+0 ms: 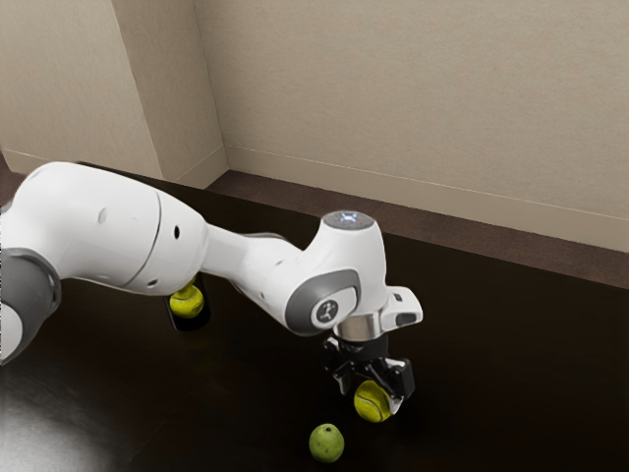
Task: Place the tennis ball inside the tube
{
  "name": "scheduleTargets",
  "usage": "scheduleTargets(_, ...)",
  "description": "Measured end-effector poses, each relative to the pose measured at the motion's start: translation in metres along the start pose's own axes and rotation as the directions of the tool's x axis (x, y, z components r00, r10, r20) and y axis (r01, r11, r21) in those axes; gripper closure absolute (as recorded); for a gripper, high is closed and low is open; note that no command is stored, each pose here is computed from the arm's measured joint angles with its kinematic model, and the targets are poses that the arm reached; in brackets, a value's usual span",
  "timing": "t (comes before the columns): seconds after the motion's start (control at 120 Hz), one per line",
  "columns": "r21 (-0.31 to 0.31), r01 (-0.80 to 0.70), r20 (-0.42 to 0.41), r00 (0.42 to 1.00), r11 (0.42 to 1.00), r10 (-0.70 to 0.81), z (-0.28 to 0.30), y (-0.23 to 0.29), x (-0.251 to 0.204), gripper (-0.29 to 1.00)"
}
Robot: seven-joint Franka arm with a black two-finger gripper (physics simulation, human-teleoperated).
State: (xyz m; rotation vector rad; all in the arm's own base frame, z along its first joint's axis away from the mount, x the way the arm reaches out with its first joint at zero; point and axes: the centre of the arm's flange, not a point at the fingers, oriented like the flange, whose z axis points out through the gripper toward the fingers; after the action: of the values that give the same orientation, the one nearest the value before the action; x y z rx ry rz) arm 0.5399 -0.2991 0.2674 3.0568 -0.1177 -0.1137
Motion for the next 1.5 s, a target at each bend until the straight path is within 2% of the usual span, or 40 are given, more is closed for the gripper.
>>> scheduleTargets(0.375,0.001,0.019,-0.001,1.0,1.0,-0.019,0.019,0.0,0.003,0.0)
scheduleTargets(0.6,0.005,0.0,-0.014,1.0,1.0,0.0,0.017,-0.001,0.005,0.2)
scheduleTargets(0.867,0.016,-0.026,-0.038,0.999,1.0,0.027,0.008,0.001,0.008,0.3)
scheduleTargets(0.967,0.032,-0.041,-0.098,0.994,0.999,0.043,-0.037,-0.001,0.019,0.37)
scheduleTargets(1.158,0.142,-0.026,-0.221,0.973,0.99,0.057,-0.18,-0.023,0.055,0.41)
scheduleTargets(1.333,0.273,0.015,-0.237,0.97,0.962,0.052,-0.279,-0.05,0.048,0.41)
scheduleTargets(1.5,0.321,0.146,-0.212,0.974,0.936,-0.08,-0.333,-0.139,0.029,0.4)
